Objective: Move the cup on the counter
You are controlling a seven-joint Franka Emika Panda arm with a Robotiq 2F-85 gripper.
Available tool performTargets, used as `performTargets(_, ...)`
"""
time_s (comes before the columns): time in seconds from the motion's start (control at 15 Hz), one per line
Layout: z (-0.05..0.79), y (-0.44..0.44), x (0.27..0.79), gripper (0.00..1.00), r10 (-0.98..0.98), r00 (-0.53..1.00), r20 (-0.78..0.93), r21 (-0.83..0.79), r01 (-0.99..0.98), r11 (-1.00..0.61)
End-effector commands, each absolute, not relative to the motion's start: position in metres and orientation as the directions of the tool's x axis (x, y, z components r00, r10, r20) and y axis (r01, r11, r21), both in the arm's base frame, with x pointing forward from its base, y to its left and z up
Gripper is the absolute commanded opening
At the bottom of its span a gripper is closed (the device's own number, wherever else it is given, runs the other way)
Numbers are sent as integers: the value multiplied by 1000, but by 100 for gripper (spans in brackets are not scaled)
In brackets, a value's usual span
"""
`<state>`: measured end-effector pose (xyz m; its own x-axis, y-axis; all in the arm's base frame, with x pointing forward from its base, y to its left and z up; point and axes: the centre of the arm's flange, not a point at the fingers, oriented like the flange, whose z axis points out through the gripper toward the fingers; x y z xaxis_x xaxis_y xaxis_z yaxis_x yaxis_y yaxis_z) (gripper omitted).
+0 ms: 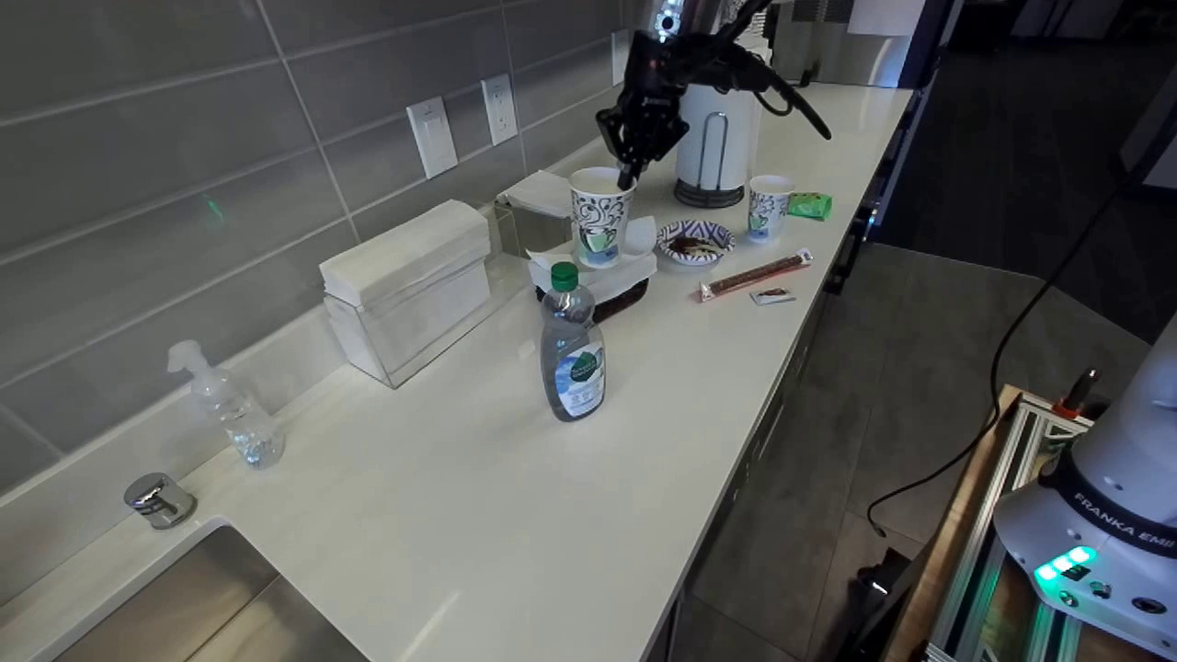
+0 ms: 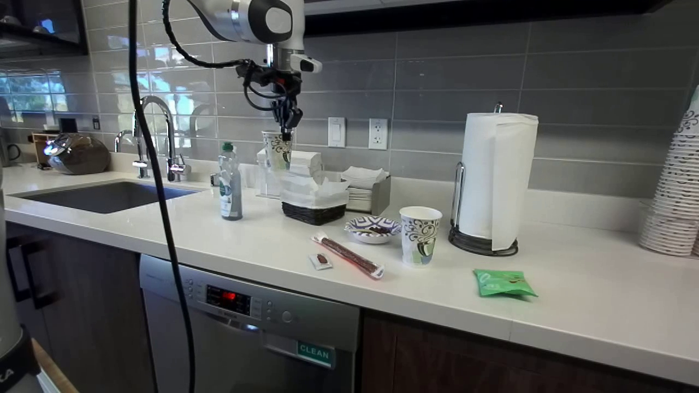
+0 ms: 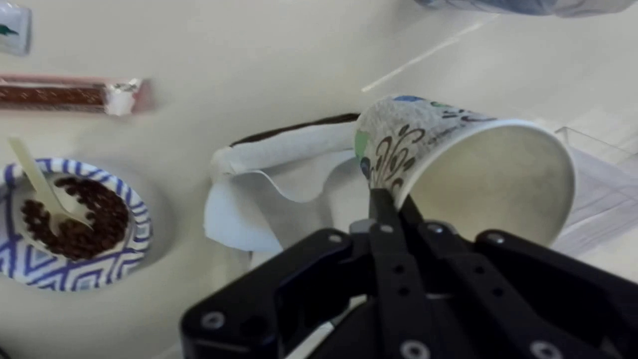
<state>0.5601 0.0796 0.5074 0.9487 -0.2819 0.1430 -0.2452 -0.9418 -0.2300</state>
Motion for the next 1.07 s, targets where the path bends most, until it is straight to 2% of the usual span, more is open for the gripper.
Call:
performTargets(0.0,503,105,594,1,-183,975,129,-273,-143,-951)
performTargets(0.27,493,126,611,1,-91,976,198,-294,-30,-955)
performTargets(0.4,496,111,611,1,-94,975,203,-380,-10,-925)
performTargets(0.47,495,123,602,4,-111,974,197,-311,-45,-949)
performTargets(0.93,498,114,608,4,-103,972,209,-355,-23,-934)
performTargets(1.0,498,114,608,1,-103,972,209,-356,-23,-934)
